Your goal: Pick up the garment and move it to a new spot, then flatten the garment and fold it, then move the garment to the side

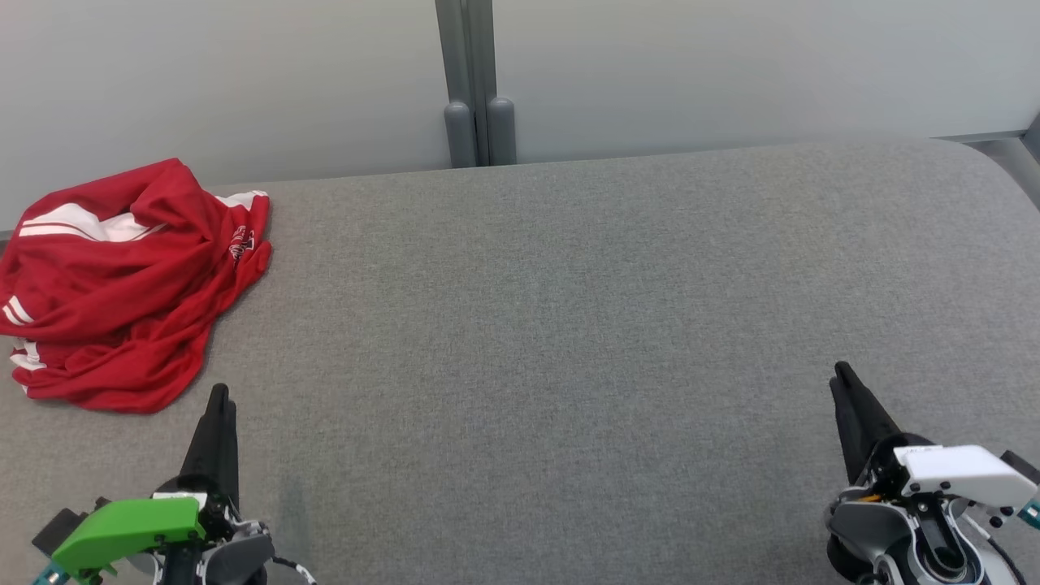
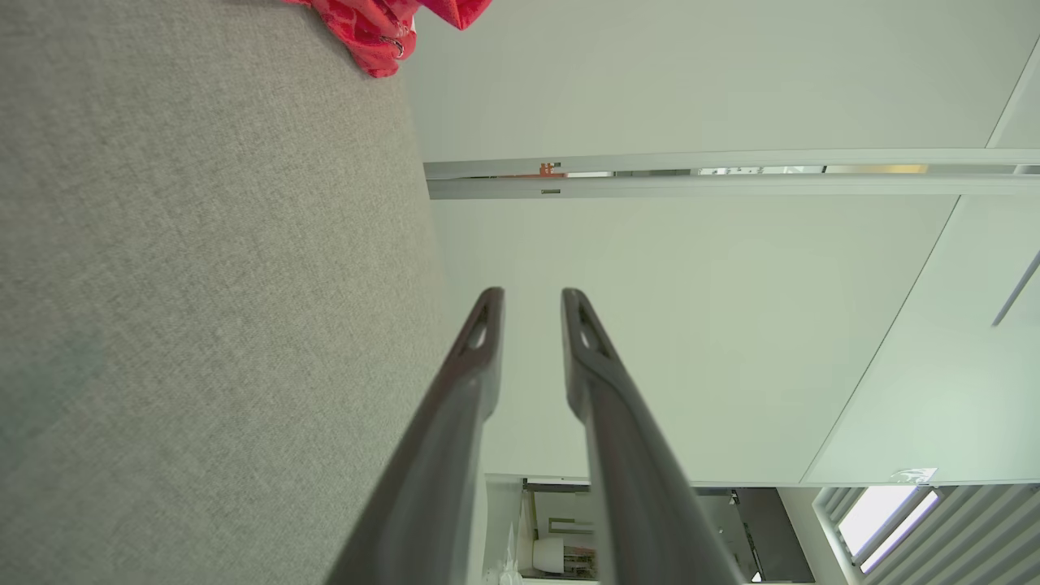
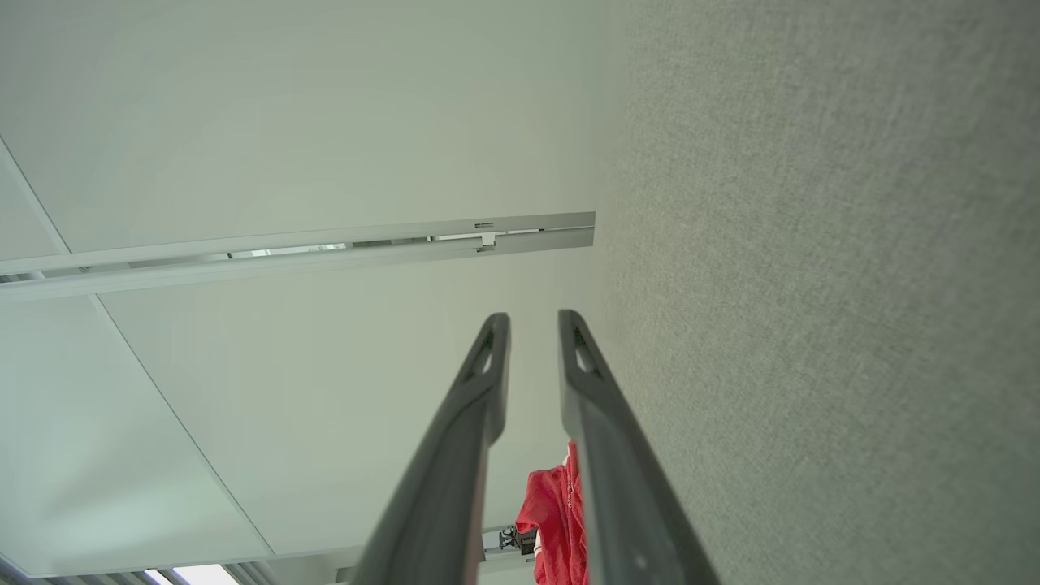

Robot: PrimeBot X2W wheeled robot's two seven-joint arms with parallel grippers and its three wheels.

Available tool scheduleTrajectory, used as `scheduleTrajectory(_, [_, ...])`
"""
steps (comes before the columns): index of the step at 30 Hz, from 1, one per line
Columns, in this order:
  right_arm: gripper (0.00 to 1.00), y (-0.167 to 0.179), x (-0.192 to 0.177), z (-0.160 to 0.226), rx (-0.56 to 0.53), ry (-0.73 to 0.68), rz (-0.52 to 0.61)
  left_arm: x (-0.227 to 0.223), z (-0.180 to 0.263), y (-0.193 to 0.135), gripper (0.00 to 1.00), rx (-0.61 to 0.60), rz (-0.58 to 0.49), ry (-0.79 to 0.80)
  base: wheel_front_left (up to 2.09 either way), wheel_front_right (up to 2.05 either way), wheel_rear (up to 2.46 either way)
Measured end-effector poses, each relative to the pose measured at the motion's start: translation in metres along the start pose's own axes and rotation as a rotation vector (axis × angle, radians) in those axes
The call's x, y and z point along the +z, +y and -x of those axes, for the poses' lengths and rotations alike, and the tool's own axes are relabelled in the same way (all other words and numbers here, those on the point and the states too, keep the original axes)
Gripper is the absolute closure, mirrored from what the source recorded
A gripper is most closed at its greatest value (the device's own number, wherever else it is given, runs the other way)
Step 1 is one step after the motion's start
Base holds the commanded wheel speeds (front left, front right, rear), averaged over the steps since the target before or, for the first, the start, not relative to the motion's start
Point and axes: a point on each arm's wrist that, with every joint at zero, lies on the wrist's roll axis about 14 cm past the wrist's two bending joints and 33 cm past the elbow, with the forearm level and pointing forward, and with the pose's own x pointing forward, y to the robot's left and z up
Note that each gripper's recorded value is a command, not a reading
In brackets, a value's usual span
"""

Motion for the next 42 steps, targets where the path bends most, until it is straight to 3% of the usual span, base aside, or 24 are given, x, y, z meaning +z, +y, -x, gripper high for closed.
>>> scheduleTrajectory(5, [0.0, -0.026, -0.002, 0.012, -0.077, -0.003, -0.012, -0.003, 0.011, 0.025, 0.0, 0.074, 0.011, 0.003, 0.0, 0.0, 0.0])
scheduleTrajectory(15, [0.0, -0.023, -0.01, 0.011, -0.069, -0.004, 0.037, -0.013, 0.009, 0.016, 0.0, 0.046, -0.029, 0.006, 0.0, 0.0, 0.0])
scheduleTrajectory(42, [0.0, -0.003, -0.036, 0.013, 0.02, 0.061, 0.678, -0.017, 0.012, -0.006, 0.0, -0.031, -0.626, -0.008, 0.0, 0.0, 0.0])
